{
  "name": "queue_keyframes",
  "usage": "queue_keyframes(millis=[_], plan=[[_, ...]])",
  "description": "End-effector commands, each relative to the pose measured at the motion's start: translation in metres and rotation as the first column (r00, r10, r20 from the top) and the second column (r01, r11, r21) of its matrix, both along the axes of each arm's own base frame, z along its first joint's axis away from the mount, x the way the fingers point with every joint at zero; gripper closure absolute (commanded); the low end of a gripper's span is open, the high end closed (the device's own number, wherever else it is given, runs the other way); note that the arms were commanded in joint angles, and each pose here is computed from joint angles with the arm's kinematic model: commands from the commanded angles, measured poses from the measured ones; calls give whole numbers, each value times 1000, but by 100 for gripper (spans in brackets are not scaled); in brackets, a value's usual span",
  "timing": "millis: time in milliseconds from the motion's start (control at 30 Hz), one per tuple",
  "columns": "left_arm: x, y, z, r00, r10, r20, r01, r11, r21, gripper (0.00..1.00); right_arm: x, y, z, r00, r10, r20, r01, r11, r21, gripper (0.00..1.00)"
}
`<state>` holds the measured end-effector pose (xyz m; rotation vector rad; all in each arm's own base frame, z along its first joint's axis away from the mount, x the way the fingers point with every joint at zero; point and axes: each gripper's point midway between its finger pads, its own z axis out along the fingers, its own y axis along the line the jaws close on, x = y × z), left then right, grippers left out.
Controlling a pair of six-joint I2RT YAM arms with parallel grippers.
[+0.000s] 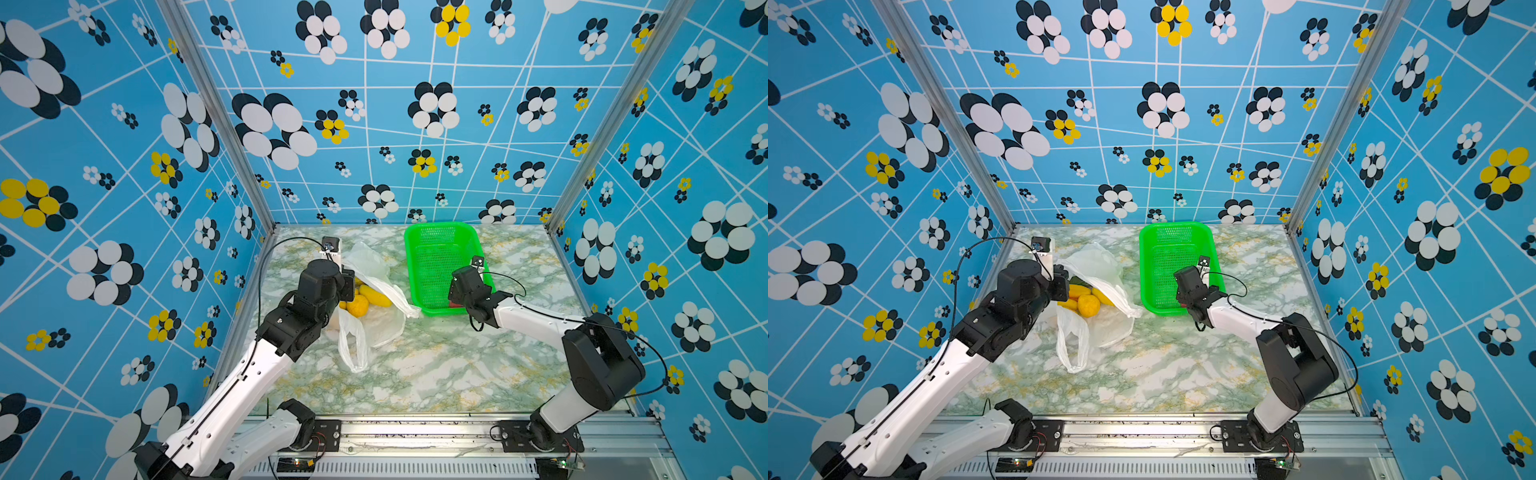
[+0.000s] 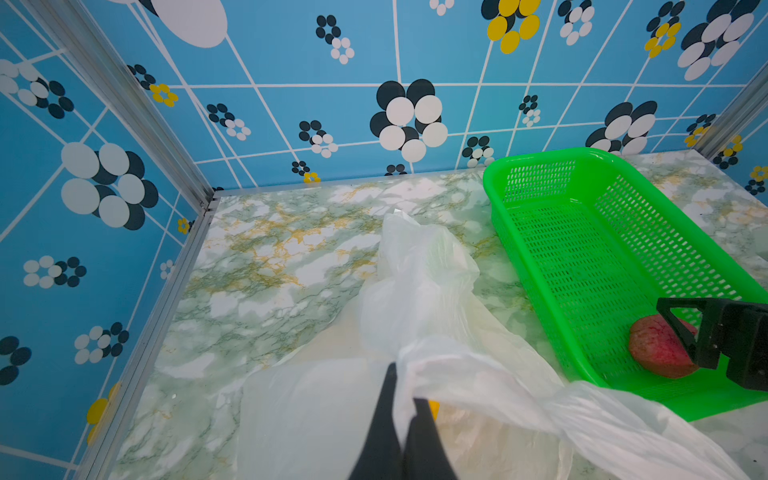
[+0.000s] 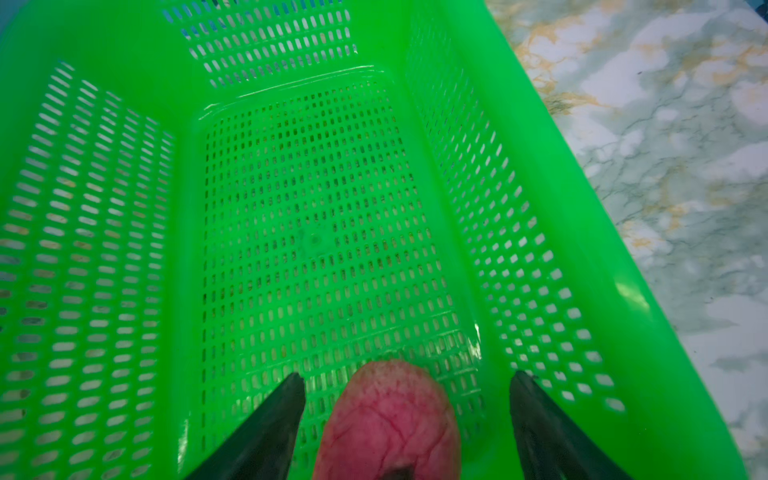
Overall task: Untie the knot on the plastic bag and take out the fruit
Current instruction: 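Open the right gripper to drop the pomegranate into the basket, then move the right gripper back over the bag held by the left gripper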
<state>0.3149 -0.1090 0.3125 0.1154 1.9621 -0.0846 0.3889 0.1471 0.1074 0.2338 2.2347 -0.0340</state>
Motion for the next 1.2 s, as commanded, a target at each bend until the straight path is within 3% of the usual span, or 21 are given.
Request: queue_keyframes(millis=[0, 167, 233, 333, 433, 600, 700, 800, 900, 967, 1067, 1167], plan=[[-1, 3, 4, 1000, 4, 4, -4, 1000, -13, 100, -3, 7, 36, 991, -5, 137, 3, 1000, 18, 21], [-1, 2, 3, 1000, 3, 0, -3, 1000, -13, 100, -27, 28, 78, 956, 121, 266, -130, 991, 17, 37], [0, 3, 3, 1000, 5, -2, -5, 1000, -12, 100, -39, 39, 97, 925, 193, 329, -206, 979, 6, 42], [0, 2, 3, 1000, 4, -3, -4, 1000, -12, 100, -66, 64, 125, 839, 336, 427, -362, 932, -22, 48], [0, 2, 2, 1000, 4, -6, -4, 1000, -13, 100, -98, 92, 148, 714, 484, 506, -526, 848, -68, 50], [0, 4, 2, 1000, 9, -6, -9, 1000, -14, 100, -156, 142, 169, 457, 694, 556, -765, 626, -152, 58], [-1, 2, 2, 1000, 1, -8, -1, 1000, -18, 100, -189, 172, 168, 313, 784, 535, -838, 494, -234, 59], [0, 2, 1, 1000, 1, -8, -1, 1000, -18, 100, -206, 200, 164, 237, 836, 495, -865, 414, -283, 59], [0, 2, 1, 1000, 0, -11, 0, 1000, -18, 100, -205, 227, 152, 217, 864, 454, -887, 369, -277, 61], [0, 2, 1, 1000, -4, -13, 3, 1000, -19, 100, -194, 243, 136, 239, 878, 414, -885, 372, -278, 63], [-1, 2, 1, 1000, -6, -12, 5, 1000, -22, 100, -174, 267, 109, 297, 894, 337, -871, 398, -289, 70], [-1, 1, 0, 1000, -10, -15, 9, 1000, -24, 100, -150, 281, 85, 381, 878, 291, -828, 464, -315, 78]])
